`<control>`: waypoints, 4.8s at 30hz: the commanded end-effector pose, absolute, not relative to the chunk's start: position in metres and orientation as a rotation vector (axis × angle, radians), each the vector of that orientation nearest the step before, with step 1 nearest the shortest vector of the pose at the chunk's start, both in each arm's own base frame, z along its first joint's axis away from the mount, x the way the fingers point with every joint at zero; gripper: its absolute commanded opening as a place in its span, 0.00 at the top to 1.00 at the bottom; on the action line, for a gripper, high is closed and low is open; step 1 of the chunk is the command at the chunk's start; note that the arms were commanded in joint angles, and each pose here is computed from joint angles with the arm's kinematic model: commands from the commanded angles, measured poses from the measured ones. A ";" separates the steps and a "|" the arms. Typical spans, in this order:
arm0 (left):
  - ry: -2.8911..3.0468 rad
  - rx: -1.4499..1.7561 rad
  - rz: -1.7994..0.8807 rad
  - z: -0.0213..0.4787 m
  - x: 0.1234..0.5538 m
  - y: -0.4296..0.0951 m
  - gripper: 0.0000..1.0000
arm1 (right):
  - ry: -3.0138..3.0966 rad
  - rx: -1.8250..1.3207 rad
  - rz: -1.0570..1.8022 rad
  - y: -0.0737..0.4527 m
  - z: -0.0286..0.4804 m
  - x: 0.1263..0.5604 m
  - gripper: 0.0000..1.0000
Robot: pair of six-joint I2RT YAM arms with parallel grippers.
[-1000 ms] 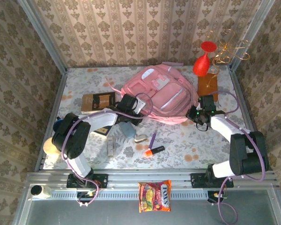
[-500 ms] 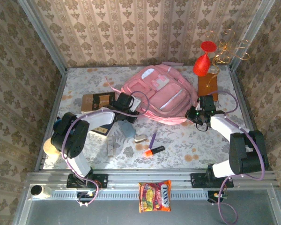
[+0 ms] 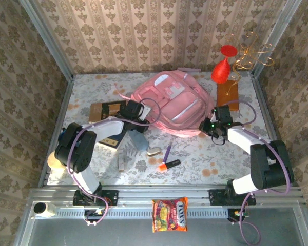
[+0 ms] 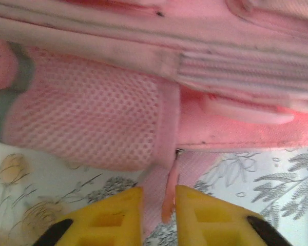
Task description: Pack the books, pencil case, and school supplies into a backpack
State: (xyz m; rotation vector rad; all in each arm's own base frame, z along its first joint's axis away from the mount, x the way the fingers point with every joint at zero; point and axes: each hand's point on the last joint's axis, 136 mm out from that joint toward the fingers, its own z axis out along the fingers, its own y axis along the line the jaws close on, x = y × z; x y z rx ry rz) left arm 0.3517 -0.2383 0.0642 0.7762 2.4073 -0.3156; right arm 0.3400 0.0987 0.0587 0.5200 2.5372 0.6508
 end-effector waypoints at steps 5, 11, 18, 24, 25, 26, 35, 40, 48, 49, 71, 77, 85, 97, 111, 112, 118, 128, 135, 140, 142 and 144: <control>2.389 0.679 -0.349 0.109 0.342 -0.229 0.56 | 2.550 0.375 0.714 0.143 0.067 0.329 0.57; 2.174 0.968 -0.536 0.141 0.306 -0.298 0.33 | 2.511 0.458 0.547 0.092 0.078 0.329 0.38; 2.099 1.307 -0.486 0.120 0.285 -0.358 0.29 | 2.486 0.529 0.592 0.082 0.070 0.343 0.38; 2.115 1.450 -0.470 0.095 0.284 -0.385 0.30 | 2.527 0.540 0.577 0.081 0.049 0.342 0.47; 2.119 1.461 -0.474 0.092 0.284 -0.389 0.30 | 2.530 0.545 0.577 0.081 0.047 0.342 0.48; 2.123 1.470 -0.481 0.089 0.284 -0.392 0.31 | 2.536 0.548 0.579 0.082 0.043 0.341 0.50; 2.165 1.534 -0.495 0.069 0.284 -0.398 0.41 | 2.542 0.562 0.617 0.086 0.035 0.339 0.51; 2.166 1.538 -0.490 0.067 0.287 -0.397 0.47 | 2.548 0.569 0.624 0.087 0.032 0.337 0.51; 2.153 1.602 -0.406 0.057 0.291 -0.389 0.63 | 2.548 0.584 0.626 0.087 0.028 0.335 0.51; 2.152 1.602 -0.396 0.057 0.292 -0.388 0.67 | 2.547 0.584 0.626 0.087 0.029 0.335 0.51; 1.819 1.152 -0.758 0.233 0.371 -0.356 1.00 | 2.497 0.324 0.625 0.153 0.050 0.318 0.59; 1.739 1.202 -0.778 0.252 0.374 -0.341 1.00 | 2.339 -0.027 0.430 0.146 0.117 0.325 0.46; 1.659 1.266 -0.842 0.264 0.371 -0.331 1.00 | 2.174 -0.354 0.274 0.153 0.178 0.345 0.13; 1.682 1.324 -0.793 0.255 0.369 -0.323 1.00 | 2.125 -0.892 0.457 0.186 0.210 0.379 0.08; 1.717 1.474 -0.680 0.223 0.354 -0.305 1.00 | 2.048 -1.284 0.571 0.190 0.195 0.394 0.10; 1.718 1.472 -0.677 0.224 0.354 -0.305 1.00 | 2.042 -1.294 0.574 0.190 0.195 0.397 0.11; 1.736 1.460 -0.675 0.220 0.356 -0.301 1.00 | 2.058 -1.352 0.648 0.186 0.175 0.405 0.15; 1.758 1.453 -0.641 0.217 0.360 -0.298 1.00 | 2.055 -1.401 0.712 0.196 0.155 0.418 0.55; 1.779 1.433 -0.629 0.213 0.365 -0.298 1.00 | 1.967 -1.410 0.517 0.199 0.165 0.425 0.88; 1.800 1.410 -0.628 0.208 0.367 -0.297 1.00 | 1.856 -1.363 0.325 0.196 0.193 0.435 0.97; 1.823 1.400 -0.619 0.202 0.367 -0.295 0.98 | 1.793 -1.322 0.249 0.195 0.209 0.437 0.98; 1.840 1.391 -0.611 0.196 0.367 -0.292 0.94 | 1.729 -1.293 0.199 0.196 0.223 0.435 0.98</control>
